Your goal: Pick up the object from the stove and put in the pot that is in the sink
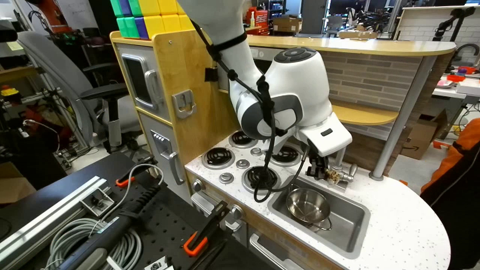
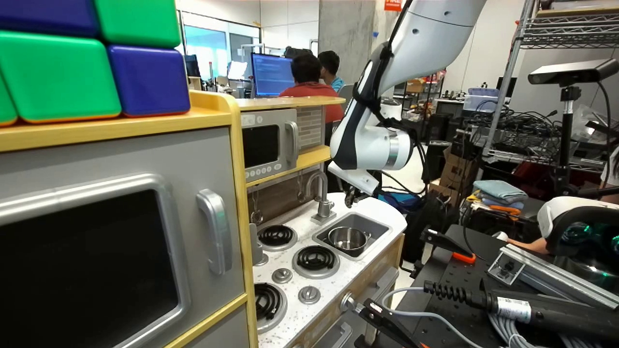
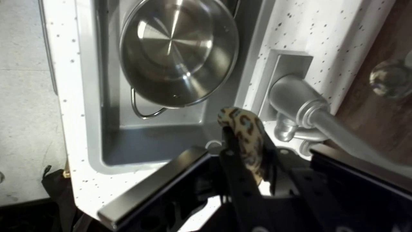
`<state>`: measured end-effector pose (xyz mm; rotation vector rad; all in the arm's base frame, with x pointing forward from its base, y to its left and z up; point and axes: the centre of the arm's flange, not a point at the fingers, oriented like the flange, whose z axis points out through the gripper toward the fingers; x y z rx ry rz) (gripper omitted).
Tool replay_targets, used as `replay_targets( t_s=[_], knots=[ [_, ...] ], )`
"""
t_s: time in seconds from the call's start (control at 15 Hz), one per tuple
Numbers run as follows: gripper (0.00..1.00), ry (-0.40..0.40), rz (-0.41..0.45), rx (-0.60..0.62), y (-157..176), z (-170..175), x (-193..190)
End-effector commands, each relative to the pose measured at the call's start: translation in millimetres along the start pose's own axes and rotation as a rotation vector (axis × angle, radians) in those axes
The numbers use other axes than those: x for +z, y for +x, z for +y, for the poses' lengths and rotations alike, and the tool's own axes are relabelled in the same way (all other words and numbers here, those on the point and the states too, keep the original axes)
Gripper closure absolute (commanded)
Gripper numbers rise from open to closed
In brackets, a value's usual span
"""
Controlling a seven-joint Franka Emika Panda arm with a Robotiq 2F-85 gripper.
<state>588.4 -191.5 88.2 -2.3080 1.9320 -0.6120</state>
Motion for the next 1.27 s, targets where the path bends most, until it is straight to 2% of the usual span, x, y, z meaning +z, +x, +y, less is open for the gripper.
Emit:
replay_targets(
  t_s=[0.0, 0.4, 0.47, 0.8, 1.0, 1.07, 1.2],
  knots=[
    [0.49, 0.056, -0.039, 0.013, -13.5, -25.1, -8.2],
    [0.04, 0.152, -0.107, 0.029, -25.3, -28.4, -52.9],
    [0.01, 0.179, -0.126, 0.026, -24.3, -26.8, -68.2],
    [0.0, 0.413, -0.137, -0.064, -19.7, -18.2, -171.2],
    [0.0, 0.494, -0.201, -0.111, -21.4, -20.9, -222.9],
    [0.0, 0.449, -0.142, -0.097, -31.4, -77.4, -186.8],
    [0.0, 0.458, -0.142, -0.097, -30.3, -77.4, -195.0]
  ],
)
